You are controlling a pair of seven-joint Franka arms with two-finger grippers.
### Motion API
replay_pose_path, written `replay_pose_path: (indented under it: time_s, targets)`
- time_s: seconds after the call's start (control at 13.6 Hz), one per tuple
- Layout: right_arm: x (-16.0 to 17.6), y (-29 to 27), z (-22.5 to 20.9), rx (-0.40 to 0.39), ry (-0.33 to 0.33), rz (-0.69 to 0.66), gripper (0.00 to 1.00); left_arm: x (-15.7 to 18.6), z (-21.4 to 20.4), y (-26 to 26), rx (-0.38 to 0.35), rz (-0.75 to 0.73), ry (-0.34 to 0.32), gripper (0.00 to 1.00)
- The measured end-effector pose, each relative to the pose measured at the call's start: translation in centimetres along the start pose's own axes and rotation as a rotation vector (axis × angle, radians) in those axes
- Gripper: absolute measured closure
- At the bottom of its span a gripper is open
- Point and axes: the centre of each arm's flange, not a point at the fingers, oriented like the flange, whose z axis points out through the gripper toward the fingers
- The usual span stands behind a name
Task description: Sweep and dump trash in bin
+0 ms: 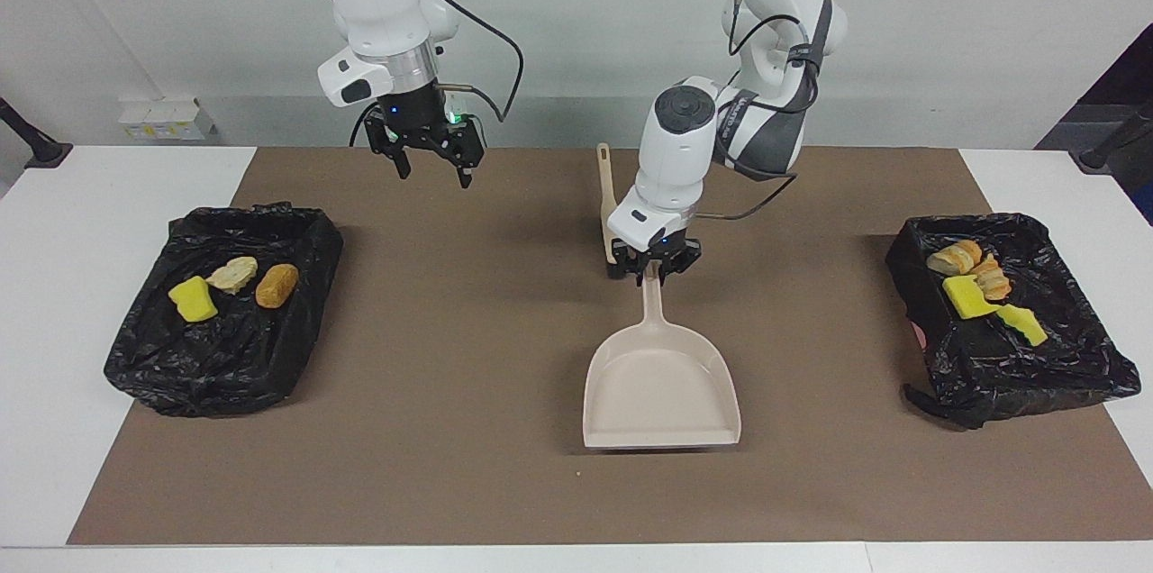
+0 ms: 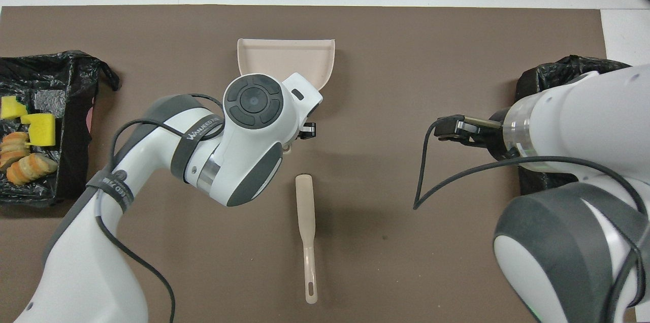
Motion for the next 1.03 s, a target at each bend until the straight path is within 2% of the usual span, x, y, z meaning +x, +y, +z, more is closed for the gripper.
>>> replay_pose_path:
  time_s: [0.15,0.37,0.88,0.96,1.03]
  targets:
    - [0.9,1.3,-1.0,-0.029,0.003,-0.028,0.00,-0.4,1.7,0.9,0.000,0.013,-0.013,0.67]
    - [1.9,2.2,-3.1,-0.067,-0.030,-0.038,0.00,-1.8,2.7,3.3,-0.005,0.021,-0.020,0.67]
    - [5.1,6.6,-4.7,-0.082,-0.050,0.047,0.00,-2.4,3.4,3.6,-0.002,0.027,-0.025,0.67]
    - [5.3,7.0,-4.8,-0.082,-0.049,0.048,0.00,-2.5,3.5,3.7,-0.007,0.028,-0.018,0.61]
    - [5.3,7.1,-4.8,-0.082,-0.049,0.049,0.00,-2.5,3.5,3.8,-0.011,0.029,-0.014,0.49]
